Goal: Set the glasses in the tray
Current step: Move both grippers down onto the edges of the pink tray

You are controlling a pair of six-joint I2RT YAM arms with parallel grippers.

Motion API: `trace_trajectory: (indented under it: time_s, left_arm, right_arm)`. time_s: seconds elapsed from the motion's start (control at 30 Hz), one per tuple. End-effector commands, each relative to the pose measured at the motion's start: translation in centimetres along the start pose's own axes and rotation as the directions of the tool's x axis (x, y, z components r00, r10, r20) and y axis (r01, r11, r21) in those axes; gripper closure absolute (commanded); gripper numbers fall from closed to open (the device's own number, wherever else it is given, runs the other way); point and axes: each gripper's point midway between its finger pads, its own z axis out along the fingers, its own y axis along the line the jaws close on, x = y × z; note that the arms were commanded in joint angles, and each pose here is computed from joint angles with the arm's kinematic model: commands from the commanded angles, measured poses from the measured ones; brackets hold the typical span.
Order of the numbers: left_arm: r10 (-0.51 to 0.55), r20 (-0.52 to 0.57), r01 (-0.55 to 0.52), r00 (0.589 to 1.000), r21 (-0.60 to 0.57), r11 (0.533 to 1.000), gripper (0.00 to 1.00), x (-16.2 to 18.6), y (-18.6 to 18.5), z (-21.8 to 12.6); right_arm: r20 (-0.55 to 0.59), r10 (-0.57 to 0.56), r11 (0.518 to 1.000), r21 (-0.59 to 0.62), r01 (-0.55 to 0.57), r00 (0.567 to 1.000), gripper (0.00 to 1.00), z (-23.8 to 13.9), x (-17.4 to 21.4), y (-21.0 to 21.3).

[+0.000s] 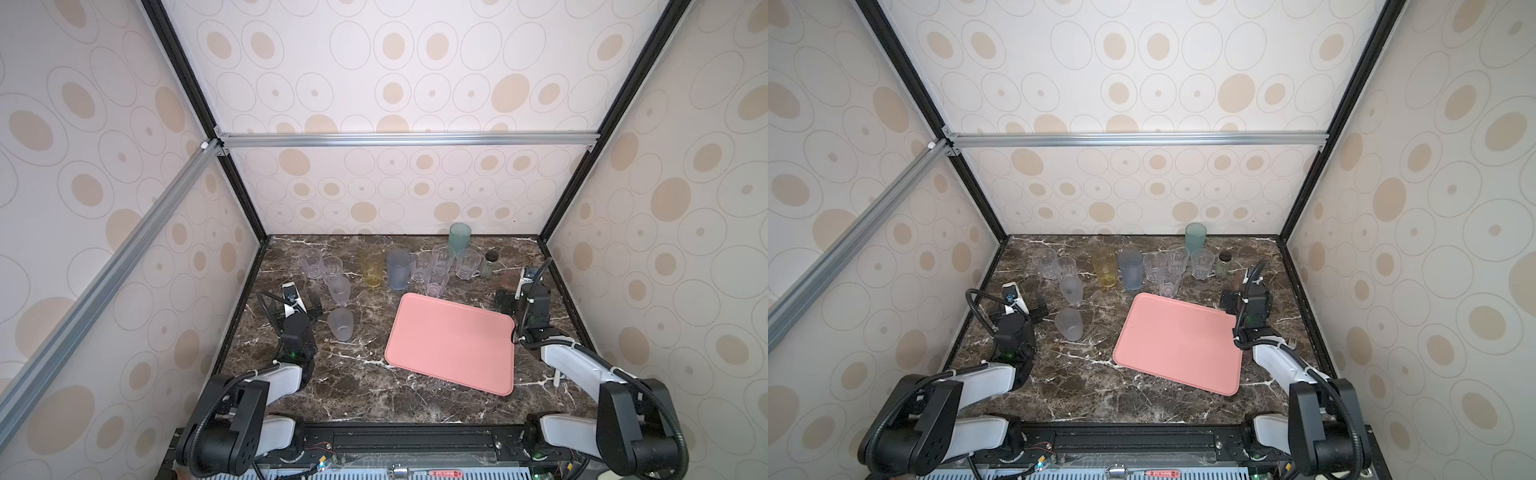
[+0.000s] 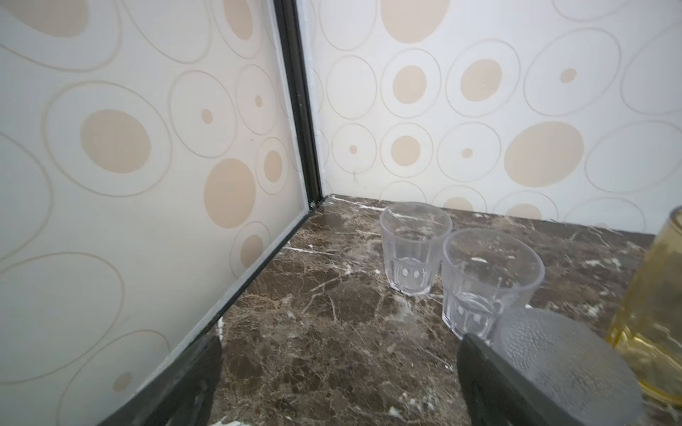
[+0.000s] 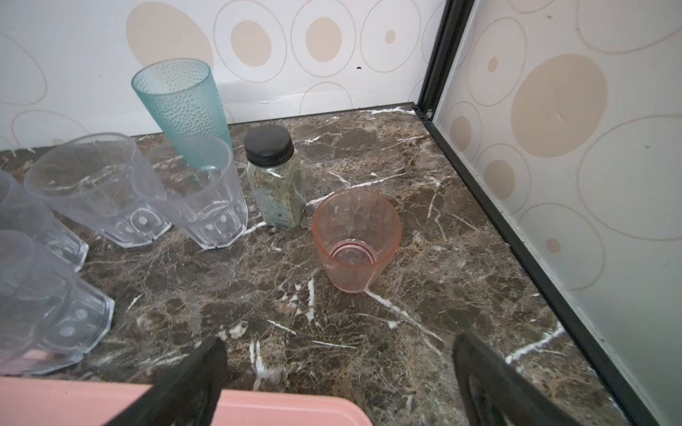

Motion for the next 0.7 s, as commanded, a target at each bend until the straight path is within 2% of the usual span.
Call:
trace_trajectory:
  time_s: [0.0, 0.07, 0.17, 0.23, 0.33, 0.4, 0.43, 0.53, 0.67]
  left_arm:
    - [-0.075, -0.036, 0.070, 0.996, -0.129, 0.989, 0.01, -1.0, 2.0, -0.4]
    - [-0.111, -0.047, 0.101, 0.993, -0.183, 0.978, 0.01, -1.8, 2.8, -0.8]
    - [-0.173, -0.060, 0.154, 0.983, -0.245, 0.957, 0.01, -3.8, 3.8, -1.2]
    - [-0.217, -0.089, 0.192, 0.972, -0.228, 0.955, 0.01, -5.2, 3.4, -1.2]
    - [-0.295, -0.117, 0.285, 0.948, -0.096, 0.954, 0.01, -7.7, 1.1, -1.2]
    - [-0.285, -0.122, 0.299, 0.951, 0.124, 0.946, 0.03, -9.9, -2.1, -1.8]
    - [-0.277, -0.122, 0.297, 0.953, 0.194, 0.935, 0.10, -10.5, -3.2, -2.2]
    - [-0.270, -0.194, 0.316, 0.943, 0.277, 0.908, 0.20, -11.4, -5.3, -2.6]
    - [-0.125, -0.260, 0.216, 0.957, 0.356, 0.909, 0.21, -10.8, -9.9, -4.1]
  right_arm:
    - [-0.152, 0.150, 0.981, 0.149, -0.128, 0.977, 0.02, -2.1, 0.8, -2.1]
    - [-0.189, 0.280, 0.950, 0.193, -0.244, 0.941, 0.00, -2.8, 0.8, -2.3]
    - [-0.356, 0.239, 0.964, -0.021, -0.264, 0.903, 0.00, -3.1, 1.1, 1.7]
    - [-0.438, 0.244, 0.952, -0.062, -0.300, 0.865, 0.05, -3.9, 1.9, 2.9]
    - [-0.540, 0.245, 0.939, -0.076, -0.337, 0.805, 0.11, -5.2, 4.0, 3.7]
    - [-0.602, 0.212, 0.938, -0.096, -0.333, 0.770, 0.15, -6.2, 5.7, 4.1]
    - [-0.622, 0.199, 0.942, -0.090, -0.322, 0.757, 0.20, -6.7, 6.4, 3.8]
    - [-0.662, 0.178, 0.960, -0.045, -0.276, 0.728, 0.30, -7.7, 8.2, 2.3]
    - [-0.698, 0.204, 0.959, 0.004, -0.282, 0.686, 0.40, -8.0, 10.2, 0.8]
